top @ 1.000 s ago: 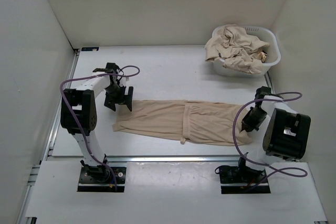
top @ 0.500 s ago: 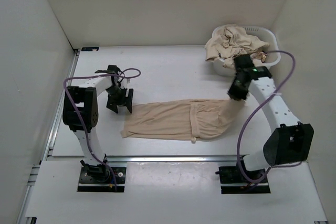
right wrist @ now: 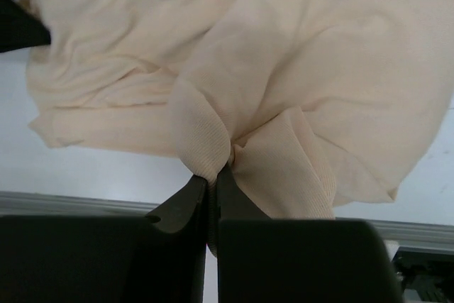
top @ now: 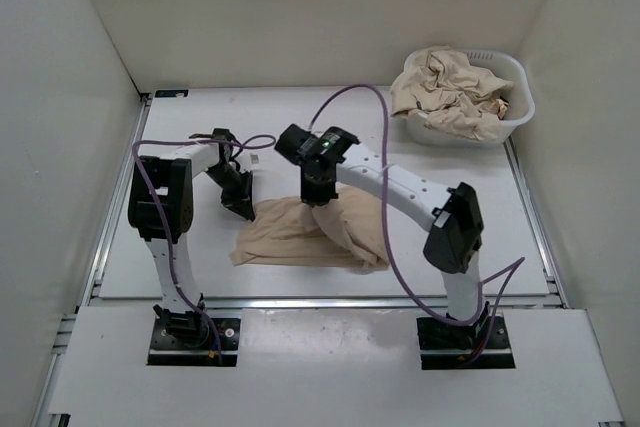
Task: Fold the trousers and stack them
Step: Fold the trousers
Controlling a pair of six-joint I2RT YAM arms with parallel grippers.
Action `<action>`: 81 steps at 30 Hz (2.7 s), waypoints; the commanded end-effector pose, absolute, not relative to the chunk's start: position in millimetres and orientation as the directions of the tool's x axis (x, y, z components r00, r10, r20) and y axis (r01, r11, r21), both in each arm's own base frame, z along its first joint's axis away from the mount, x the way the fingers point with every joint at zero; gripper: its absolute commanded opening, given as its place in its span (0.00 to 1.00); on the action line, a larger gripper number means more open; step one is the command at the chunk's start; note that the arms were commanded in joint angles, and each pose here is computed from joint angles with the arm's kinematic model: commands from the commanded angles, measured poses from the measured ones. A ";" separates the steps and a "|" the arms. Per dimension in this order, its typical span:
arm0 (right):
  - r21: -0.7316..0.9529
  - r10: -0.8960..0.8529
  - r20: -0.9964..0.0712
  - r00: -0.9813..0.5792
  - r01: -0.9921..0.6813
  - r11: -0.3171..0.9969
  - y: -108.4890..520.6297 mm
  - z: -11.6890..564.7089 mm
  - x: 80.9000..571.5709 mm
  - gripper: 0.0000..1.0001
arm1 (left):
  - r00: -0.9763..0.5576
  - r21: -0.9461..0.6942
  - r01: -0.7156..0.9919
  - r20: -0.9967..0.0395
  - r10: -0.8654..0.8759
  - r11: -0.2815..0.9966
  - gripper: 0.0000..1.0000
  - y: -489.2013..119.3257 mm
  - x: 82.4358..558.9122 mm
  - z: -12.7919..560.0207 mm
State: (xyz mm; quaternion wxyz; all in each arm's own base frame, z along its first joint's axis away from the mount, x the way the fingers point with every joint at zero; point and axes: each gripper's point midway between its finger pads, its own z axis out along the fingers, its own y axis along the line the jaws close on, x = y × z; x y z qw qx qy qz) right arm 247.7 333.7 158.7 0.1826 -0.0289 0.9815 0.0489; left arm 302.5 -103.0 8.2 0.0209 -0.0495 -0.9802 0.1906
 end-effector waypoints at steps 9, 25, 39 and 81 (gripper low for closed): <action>0.256 0.069 -0.489 -0.870 -0.068 0.964 407.8 202.7 274.5 0.00 | -0.990 -0.398 0.097 0.052 0.128 0.912 0.14 -110.2 306.4 -12.4; 0.453 -0.103 -0.275 -0.956 -0.223 0.863 488.2 149.5 254.9 0.22 | -0.997 -0.290 0.082 -0.014 0.081 0.953 0.42 -78.7 337.5 -5.9; 0.500 -0.332 -0.340 -0.880 -0.468 0.729 428.6 183.8 177.6 0.61 | -0.962 -0.195 0.037 -0.273 -0.018 0.980 0.77 -28.6 375.1 105.6; 0.319 -0.196 0.063 -0.979 -0.166 0.933 214.5 11.6 163.8 0.00 | -0.961 0.063 0.277 0.012 0.277 0.959 0.76 -45.2 196.6 25.3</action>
